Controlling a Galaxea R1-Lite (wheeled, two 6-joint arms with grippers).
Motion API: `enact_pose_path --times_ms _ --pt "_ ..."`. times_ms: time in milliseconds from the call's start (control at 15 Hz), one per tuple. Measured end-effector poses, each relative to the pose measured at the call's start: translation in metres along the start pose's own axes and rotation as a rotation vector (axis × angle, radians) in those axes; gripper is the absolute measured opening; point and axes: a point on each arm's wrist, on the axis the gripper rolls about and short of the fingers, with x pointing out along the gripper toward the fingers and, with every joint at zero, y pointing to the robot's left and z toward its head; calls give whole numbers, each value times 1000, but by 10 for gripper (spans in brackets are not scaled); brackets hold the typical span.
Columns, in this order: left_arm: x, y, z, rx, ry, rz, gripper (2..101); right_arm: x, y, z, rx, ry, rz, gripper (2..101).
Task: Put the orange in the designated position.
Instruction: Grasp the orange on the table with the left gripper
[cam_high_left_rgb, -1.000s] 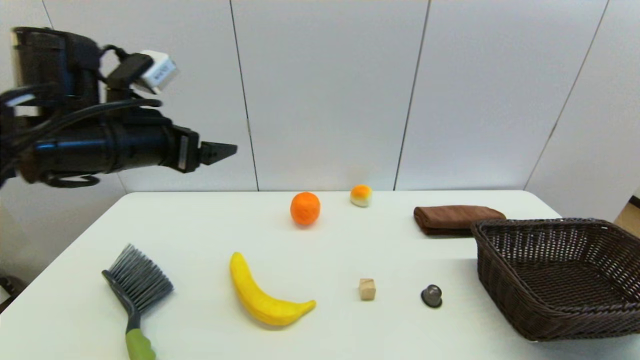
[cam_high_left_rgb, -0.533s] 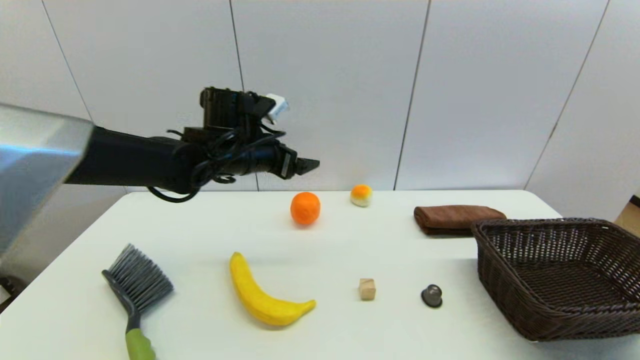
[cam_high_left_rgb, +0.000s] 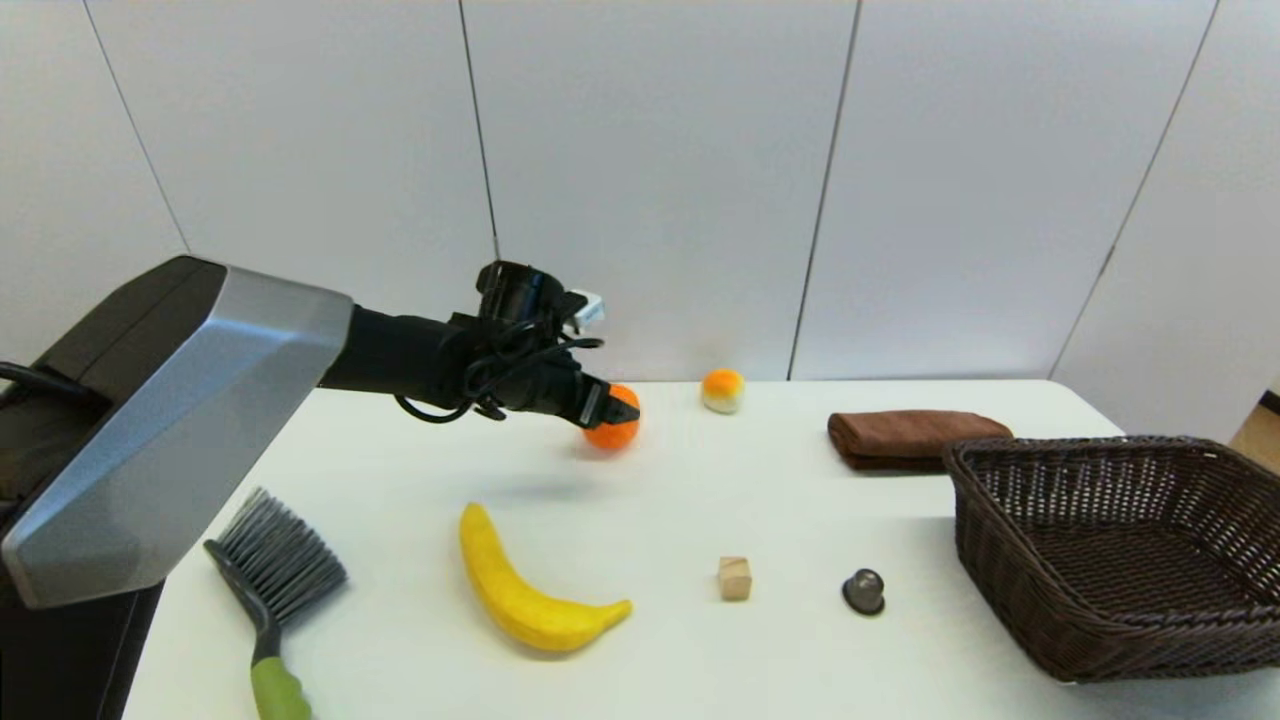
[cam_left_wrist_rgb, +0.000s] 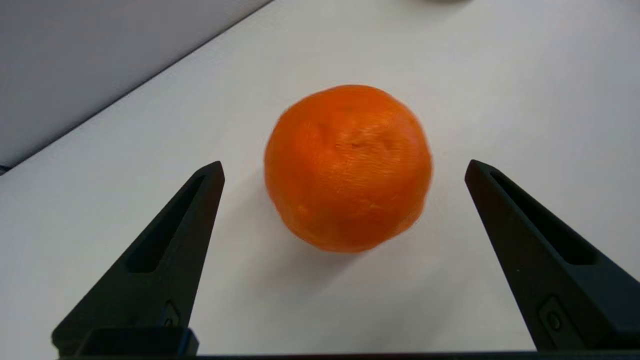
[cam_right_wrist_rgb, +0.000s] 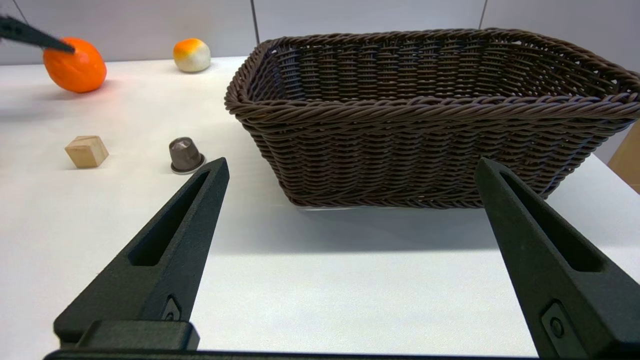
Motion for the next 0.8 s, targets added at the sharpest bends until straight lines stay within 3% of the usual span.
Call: enact_pose_path --times_ms 800 --pt "9 7 -7 -17 13 -30 979 0 0 0 0 0 0 973"
